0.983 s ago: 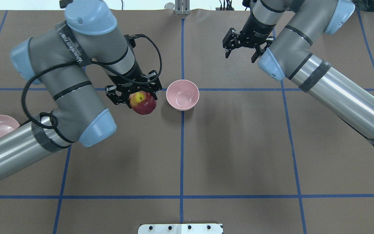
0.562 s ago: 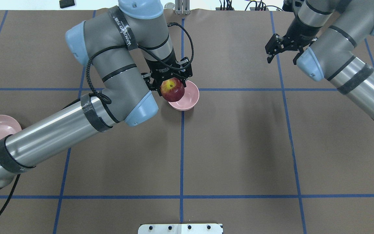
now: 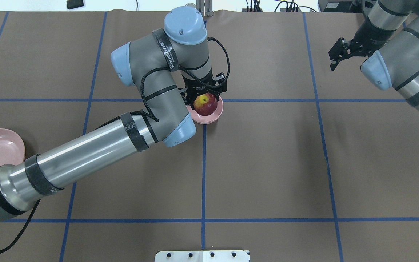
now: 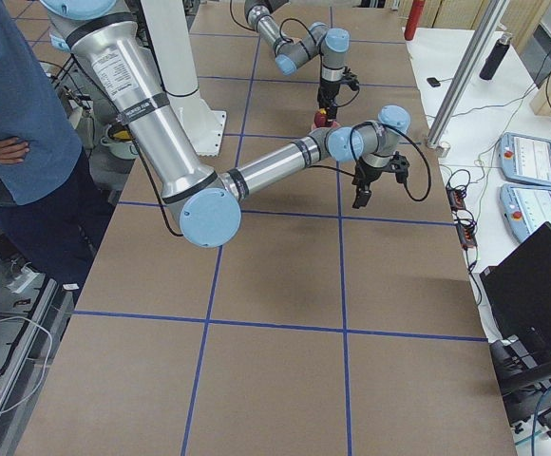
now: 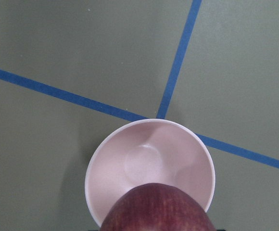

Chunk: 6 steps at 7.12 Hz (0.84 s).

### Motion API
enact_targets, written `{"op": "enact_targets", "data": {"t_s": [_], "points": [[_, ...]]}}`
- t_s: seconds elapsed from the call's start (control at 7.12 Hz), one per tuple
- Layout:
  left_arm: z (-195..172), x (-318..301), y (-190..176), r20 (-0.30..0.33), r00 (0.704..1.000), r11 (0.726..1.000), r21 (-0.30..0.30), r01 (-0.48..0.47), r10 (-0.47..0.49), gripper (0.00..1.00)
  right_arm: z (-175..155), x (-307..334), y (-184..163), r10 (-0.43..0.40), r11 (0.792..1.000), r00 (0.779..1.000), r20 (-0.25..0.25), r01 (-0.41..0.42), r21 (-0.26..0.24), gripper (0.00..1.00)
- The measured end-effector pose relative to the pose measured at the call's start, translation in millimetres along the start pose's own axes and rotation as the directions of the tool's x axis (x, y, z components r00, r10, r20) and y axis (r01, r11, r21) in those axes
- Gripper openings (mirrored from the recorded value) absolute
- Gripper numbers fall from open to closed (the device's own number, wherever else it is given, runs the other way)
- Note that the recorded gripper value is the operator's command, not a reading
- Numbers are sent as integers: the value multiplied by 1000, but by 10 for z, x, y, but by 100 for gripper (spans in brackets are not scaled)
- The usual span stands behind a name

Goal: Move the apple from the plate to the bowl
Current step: 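Lower the apple into the bowl and open the left gripper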

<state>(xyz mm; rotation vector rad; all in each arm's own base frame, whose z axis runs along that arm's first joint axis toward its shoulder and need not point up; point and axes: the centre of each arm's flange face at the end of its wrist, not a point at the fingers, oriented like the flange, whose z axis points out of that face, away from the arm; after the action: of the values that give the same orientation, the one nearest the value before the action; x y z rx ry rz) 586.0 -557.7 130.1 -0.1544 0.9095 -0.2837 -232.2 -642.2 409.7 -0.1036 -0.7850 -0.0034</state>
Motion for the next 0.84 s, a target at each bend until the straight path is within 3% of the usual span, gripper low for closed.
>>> {"op": "enact_targets", "data": {"t_s": [0.14, 0.28, 0.42, 0.7, 0.84], "points": [[68, -8, -7, 6, 1000, 1000, 2, 1, -1, 0, -34, 108, 43, -22, 999, 999, -39, 23, 24, 100], [143, -14, 6, 12, 1000, 1000, 6, -1, 1, 10, -29, 173, 85, -38, 999, 997, -62, 40, 33, 100], [219, -12, 26, 12, 1000, 1000, 14, 2, -2, 50, -20, 226, 109, -42, 998, 996, -73, 45, 35, 100], [344, -10, -1, -8, 999, 998, 43, 39, -39, 99, 16, 337, 176, -42, 999, 996, -81, 44, 31, 100], [379, -7, -2, -12, 999, 997, 55, 45, -44, 99, 27, 396, 211, -39, 999, 996, -82, 42, 30, 100]]}}
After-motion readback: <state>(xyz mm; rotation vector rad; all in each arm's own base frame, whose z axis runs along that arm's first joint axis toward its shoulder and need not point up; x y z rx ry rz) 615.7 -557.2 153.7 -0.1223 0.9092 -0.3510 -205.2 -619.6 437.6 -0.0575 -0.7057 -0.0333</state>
